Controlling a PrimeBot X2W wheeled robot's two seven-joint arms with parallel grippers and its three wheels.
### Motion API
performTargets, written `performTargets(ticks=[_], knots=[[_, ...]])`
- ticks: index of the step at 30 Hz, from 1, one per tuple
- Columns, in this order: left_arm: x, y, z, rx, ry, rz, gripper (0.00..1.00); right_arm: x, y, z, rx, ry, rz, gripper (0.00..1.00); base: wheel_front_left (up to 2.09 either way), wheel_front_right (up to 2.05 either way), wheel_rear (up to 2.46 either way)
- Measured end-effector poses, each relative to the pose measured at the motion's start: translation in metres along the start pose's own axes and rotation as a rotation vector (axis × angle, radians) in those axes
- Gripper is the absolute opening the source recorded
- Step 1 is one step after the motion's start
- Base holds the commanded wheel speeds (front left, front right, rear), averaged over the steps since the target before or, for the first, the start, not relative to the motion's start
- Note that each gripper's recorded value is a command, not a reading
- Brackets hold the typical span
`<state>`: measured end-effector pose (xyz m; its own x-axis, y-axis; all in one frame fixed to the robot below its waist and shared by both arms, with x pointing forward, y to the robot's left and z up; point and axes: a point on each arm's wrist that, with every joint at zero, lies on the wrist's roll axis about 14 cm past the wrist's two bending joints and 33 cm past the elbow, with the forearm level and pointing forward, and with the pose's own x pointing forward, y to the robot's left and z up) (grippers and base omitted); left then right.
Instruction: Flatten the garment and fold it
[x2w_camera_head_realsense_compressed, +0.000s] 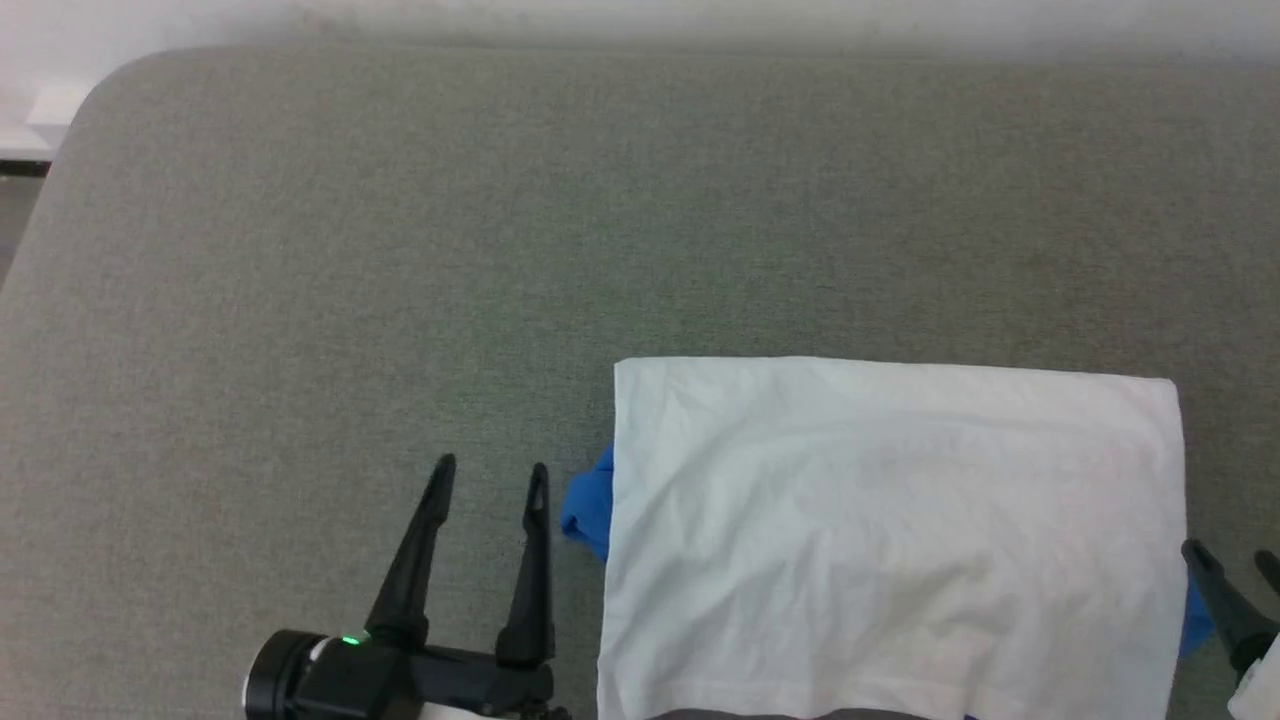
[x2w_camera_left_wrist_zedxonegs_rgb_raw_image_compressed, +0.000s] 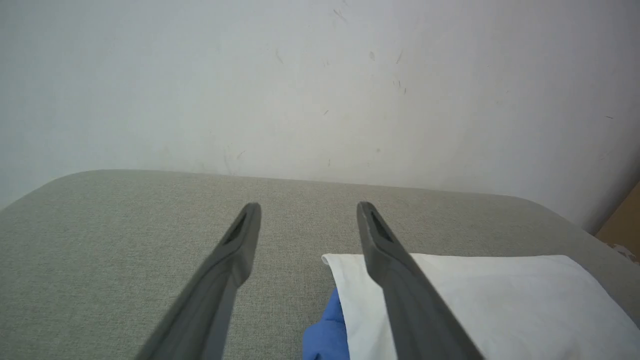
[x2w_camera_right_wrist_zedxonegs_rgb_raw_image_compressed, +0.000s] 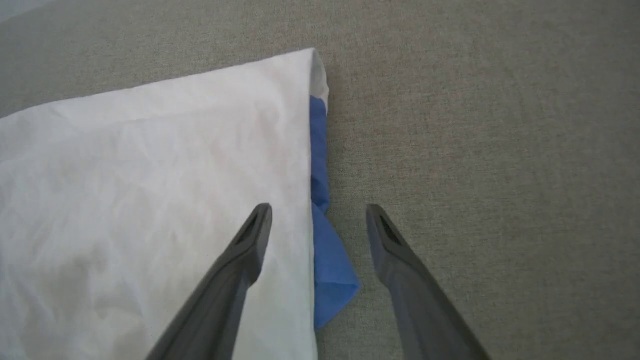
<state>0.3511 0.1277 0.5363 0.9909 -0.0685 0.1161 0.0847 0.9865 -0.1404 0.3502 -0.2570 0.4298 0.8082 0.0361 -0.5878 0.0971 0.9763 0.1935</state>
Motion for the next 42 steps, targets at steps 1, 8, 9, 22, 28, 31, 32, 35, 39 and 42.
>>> performTargets(ticks=[1,8,9,22,28,31,32,35,39,42], knots=[[0.0,-0.001,-0.001,0.0,-0.001,0.002,1.0,0.005,-0.002,-0.003,-0.006,0.013,-0.006,1.0,0.0,0.0,0.0],[-0.005,0.004,-0.009,0.004,0.03,0.033,1.0,0.033,-0.009,-0.029,0.005,0.112,-0.016,1.0,0.0,0.0,0.0],[-0.006,0.006,-0.01,0.005,0.033,0.038,1.0,0.036,-0.008,-0.033,0.016,0.124,-0.012,1.0,0.0,0.0,0.0],[-0.004,0.008,-0.016,-0.012,0.051,0.063,1.0,0.056,0.014,-0.042,0.048,0.21,0.094,0.0,0.0,0.0,0.0],[-0.004,0.008,-0.018,-0.019,0.057,0.061,1.0,0.06,0.016,-0.041,0.064,0.201,0.091,0.0,0.0,0.0,0.0],[-0.004,0.009,-0.016,-0.021,0.052,0.065,1.0,0.06,0.014,-0.039,0.08,0.18,0.081,0.0,0.0,0.0,0.0],[-0.003,0.009,-0.016,-0.022,0.051,0.065,1.0,0.061,0.013,-0.036,0.083,0.168,0.075,0.0,0.0,0.0,0.0],[-0.003,0.008,-0.014,-0.024,0.046,0.061,1.0,0.06,0.0,-0.023,0.09,0.124,0.035,0.0,0.0,0.0,0.0],[-0.001,0.005,-0.014,-0.03,0.045,0.049,1.0,0.05,-0.045,-0.008,0.072,0.083,-0.086,0.0,0.0,0.0,0.0],[-0.001,0.002,-0.016,-0.037,0.049,0.036,1.0,0.039,-0.077,0.003,0.062,0.056,-0.171,0.0,0.0,0.0,0.0]])
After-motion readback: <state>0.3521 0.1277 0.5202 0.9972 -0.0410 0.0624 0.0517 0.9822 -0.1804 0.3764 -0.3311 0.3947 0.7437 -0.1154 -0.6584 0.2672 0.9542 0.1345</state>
